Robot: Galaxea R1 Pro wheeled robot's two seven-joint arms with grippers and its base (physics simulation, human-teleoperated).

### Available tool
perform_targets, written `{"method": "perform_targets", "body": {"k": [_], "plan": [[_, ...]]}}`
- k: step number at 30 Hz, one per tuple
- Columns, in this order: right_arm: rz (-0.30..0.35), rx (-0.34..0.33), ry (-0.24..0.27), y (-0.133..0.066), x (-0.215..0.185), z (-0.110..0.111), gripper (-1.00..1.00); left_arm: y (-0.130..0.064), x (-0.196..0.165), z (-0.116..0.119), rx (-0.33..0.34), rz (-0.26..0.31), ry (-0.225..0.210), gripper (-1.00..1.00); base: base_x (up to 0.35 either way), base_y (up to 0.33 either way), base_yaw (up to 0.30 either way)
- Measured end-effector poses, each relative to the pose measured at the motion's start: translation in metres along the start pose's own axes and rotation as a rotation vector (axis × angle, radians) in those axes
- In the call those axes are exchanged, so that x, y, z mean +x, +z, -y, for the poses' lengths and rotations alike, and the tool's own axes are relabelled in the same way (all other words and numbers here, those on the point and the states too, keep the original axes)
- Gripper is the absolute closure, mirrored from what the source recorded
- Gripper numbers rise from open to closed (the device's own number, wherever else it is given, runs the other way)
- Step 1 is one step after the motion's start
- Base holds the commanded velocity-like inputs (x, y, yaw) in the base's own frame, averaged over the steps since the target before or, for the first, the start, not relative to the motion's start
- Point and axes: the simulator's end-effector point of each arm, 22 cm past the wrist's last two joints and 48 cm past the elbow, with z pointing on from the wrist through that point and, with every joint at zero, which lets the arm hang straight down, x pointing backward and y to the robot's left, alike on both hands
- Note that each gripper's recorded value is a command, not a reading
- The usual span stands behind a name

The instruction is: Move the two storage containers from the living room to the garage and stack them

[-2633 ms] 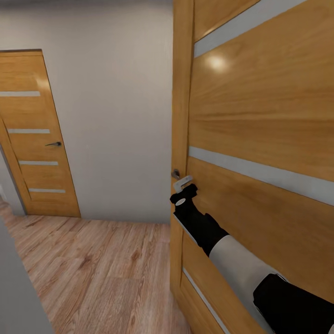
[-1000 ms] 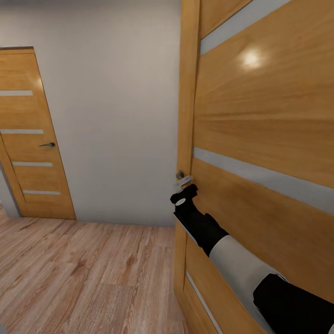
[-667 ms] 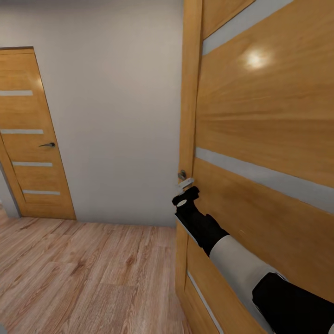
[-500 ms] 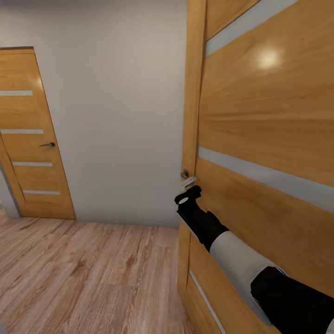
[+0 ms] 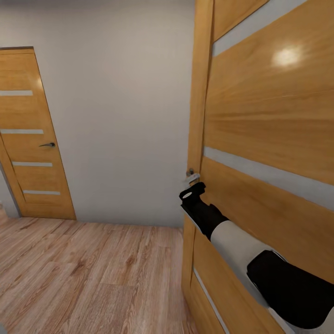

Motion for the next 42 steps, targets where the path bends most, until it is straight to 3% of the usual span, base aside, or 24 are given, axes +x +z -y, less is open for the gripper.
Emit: {"method": "perform_targets", "body": {"k": [5,12,32,38,42], "plan": [[0.008,0.009,0.005,0.001,-0.009,0.007,-1.00,0.000,0.000,0.000,0.000,0.001,0.000,-1.00,0.000,0.000,0.000],[-0.014,0.063,-0.014,0.013,-0.008,0.034,-1.00,0.000,0.000,0.000,0.000,0.001,0.000,-1.00,0.000,0.000,0.000],[0.003,0.077,0.007,0.017,-0.019,0.049,-1.00,0.000,0.000,0.001,0.001,0.001,0.000,-1.00,0.000,0.000,0.000],[-0.024,0.131,0.022,0.027,-0.005,0.092,-1.00,0.000,0.000,0.001,0.002,0.000,0.000,-1.00,0.000,0.000,0.000],[-0.040,0.140,0.041,0.031,0.005,0.107,-1.00,0.000,0.000,0.001,0.003,0.001,0.002,-1.00,0.000,0.000,0.000]]}}
